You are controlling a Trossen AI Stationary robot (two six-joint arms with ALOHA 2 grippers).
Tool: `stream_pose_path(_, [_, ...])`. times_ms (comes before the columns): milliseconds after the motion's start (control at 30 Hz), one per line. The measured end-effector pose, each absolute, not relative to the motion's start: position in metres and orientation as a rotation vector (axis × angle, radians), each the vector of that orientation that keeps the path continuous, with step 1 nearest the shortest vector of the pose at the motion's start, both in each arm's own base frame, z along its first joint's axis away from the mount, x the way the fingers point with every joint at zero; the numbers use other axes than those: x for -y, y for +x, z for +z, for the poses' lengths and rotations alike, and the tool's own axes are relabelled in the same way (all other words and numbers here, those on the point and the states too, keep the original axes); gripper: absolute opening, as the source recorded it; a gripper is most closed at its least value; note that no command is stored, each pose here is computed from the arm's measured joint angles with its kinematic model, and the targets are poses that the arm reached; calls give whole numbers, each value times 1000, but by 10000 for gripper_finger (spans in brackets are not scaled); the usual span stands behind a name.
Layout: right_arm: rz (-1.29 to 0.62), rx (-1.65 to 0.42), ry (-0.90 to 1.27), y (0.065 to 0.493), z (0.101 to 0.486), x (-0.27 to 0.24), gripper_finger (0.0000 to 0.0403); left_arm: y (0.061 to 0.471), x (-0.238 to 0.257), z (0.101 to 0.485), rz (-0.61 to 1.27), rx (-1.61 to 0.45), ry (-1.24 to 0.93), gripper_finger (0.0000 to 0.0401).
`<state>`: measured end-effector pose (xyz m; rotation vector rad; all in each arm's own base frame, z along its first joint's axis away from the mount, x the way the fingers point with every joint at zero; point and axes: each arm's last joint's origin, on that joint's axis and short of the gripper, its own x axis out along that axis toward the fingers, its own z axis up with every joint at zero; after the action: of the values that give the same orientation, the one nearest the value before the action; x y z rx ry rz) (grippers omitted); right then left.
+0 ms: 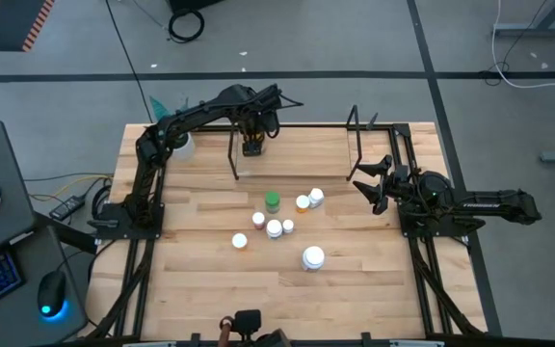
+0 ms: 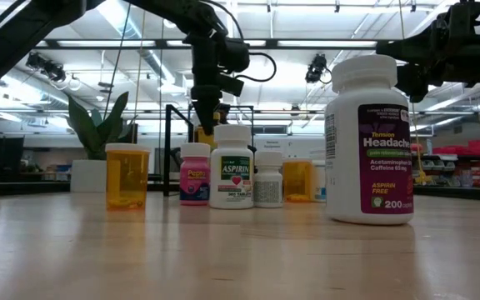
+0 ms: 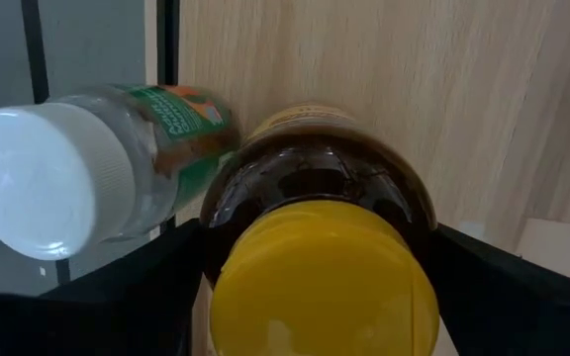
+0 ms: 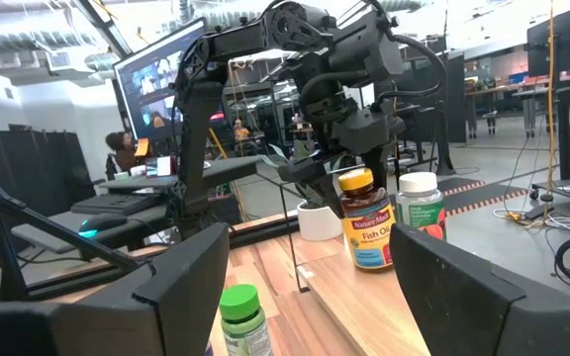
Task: Pick and place medicine bottles onto shelf by color
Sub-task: Put the yellow medicine bottle on the shelf
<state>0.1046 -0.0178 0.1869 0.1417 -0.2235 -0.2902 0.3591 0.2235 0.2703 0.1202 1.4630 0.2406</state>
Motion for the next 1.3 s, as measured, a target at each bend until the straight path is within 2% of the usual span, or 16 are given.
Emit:
stream_pose_path(1200, [-290, 224, 142, 105, 187, 18, 288, 359, -212, 272, 155, -1501, 133, 346])
stream_pose_path(1300, [-290, 223, 142, 105, 187, 18, 288, 364, -205, 272, 142, -1498, 149, 356])
